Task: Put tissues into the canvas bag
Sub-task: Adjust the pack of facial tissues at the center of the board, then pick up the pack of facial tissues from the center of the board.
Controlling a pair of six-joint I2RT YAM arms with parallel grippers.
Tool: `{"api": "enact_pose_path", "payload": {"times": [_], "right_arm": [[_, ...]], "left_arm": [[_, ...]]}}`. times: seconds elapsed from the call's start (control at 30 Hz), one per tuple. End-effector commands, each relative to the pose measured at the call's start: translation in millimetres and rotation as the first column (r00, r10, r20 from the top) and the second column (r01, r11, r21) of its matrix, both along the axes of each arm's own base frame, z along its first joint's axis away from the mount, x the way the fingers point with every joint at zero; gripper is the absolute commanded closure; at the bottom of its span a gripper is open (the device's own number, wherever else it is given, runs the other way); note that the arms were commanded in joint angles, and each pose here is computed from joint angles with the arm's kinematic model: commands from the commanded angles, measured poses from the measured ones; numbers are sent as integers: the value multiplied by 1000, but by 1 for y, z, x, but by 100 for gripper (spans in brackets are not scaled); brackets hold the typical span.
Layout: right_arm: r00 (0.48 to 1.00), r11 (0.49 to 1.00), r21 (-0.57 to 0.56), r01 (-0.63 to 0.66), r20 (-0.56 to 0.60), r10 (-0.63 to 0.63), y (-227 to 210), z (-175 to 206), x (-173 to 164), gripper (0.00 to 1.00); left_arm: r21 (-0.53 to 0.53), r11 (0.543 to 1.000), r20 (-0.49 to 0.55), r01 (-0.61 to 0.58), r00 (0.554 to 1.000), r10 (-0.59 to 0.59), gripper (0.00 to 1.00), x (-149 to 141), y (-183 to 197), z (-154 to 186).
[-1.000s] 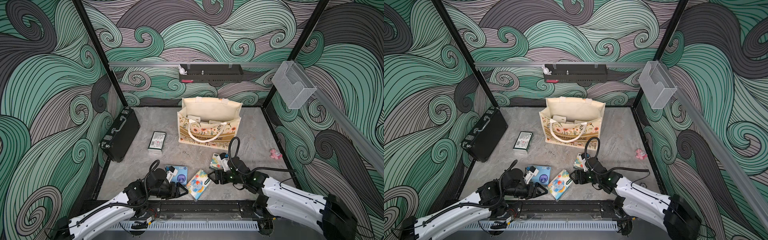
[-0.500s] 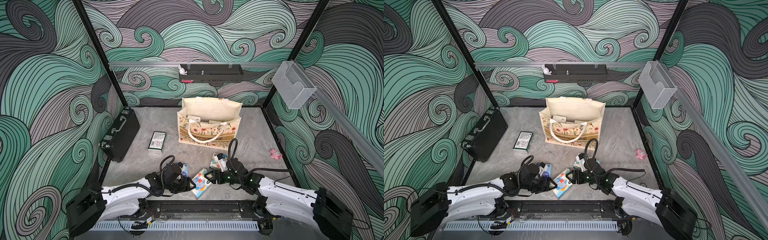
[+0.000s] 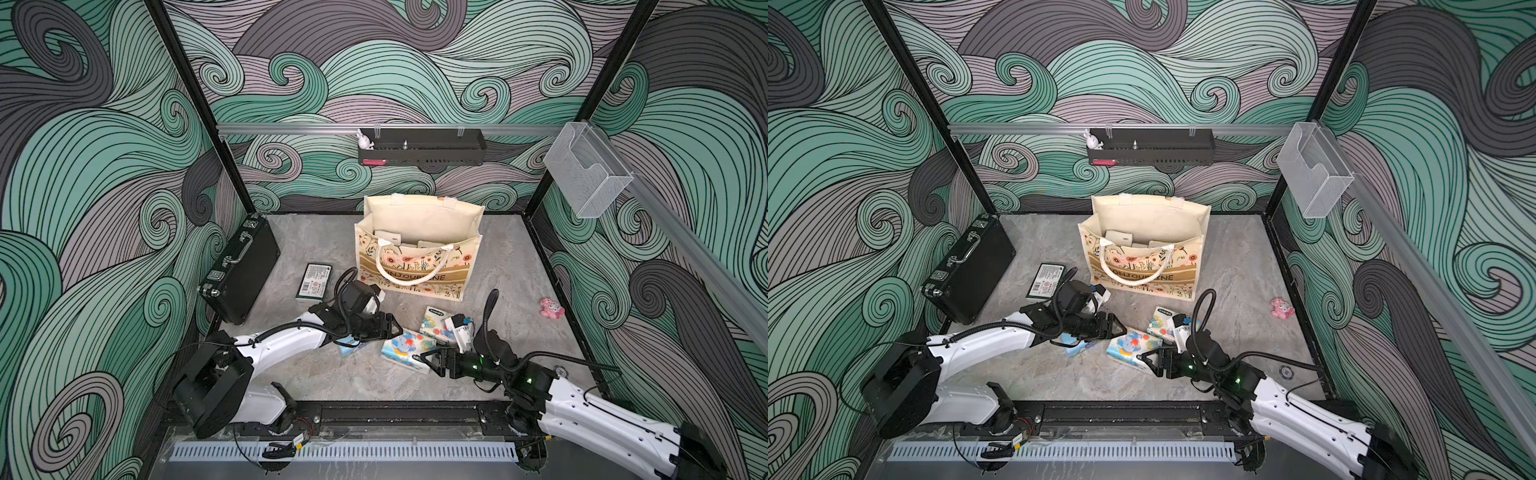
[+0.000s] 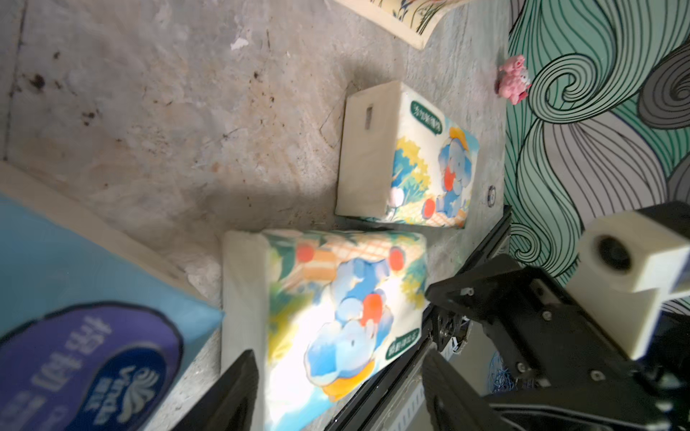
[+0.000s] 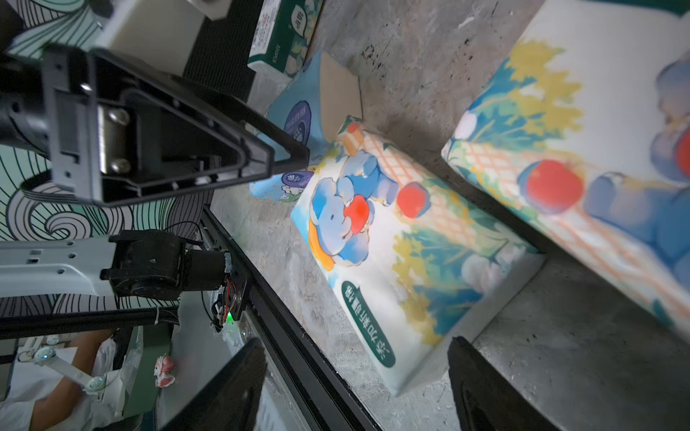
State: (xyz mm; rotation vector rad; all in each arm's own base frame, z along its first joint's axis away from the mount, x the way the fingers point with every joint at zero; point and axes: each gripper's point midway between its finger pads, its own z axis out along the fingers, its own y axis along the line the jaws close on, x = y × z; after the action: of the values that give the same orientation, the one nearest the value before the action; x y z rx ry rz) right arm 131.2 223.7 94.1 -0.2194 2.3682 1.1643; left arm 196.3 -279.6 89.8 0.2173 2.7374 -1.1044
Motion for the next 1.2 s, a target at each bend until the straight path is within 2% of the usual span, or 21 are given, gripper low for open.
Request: {"api": "enact_pose_path", "payload": {"times": [0.0,0.17,0.27,0.47,0.57,0.7,0.8,1.0,1.17], "right_arm": [[999,996,-77,35,-24,-37,-15,-22,-2,21],[998,997,-69,43,-42,-46,-14,-27,0,17],[994,995,-61,79,-68,-83,-15,-34,4,9],[986,995,16,99,-134,-96,-9,-36,10,8],[984,994,31,101,-152,-95,-6,-36,13,8],[981,994,30,108,-166,-102,-6,-38,16,8],[978,992,23,121,-172,-115,-8,-42,18,8],[971,989,30,146,-195,-137,-13,-48,17,8],[970,987,55,149,-202,-136,-11,-44,16,8]], "left_arm": [[58,997,-49,50,998,-47,28,-21,17,-16],[47,997,-69,57,996,-53,27,-28,19,-26],[24,997,-70,75,995,-73,28,-27,12,-23],[22,993,-36,113,993,-112,33,-15,2,-13],[24,991,-17,129,992,-128,45,-9,-3,-8],[52,987,-51,149,988,-147,62,-7,-6,-22],[64,987,-73,148,987,-143,66,-9,-4,-34],[90,988,-109,127,987,-117,80,-19,7,-59],[130,985,-125,111,988,-95,86,-25,18,-78]]}}
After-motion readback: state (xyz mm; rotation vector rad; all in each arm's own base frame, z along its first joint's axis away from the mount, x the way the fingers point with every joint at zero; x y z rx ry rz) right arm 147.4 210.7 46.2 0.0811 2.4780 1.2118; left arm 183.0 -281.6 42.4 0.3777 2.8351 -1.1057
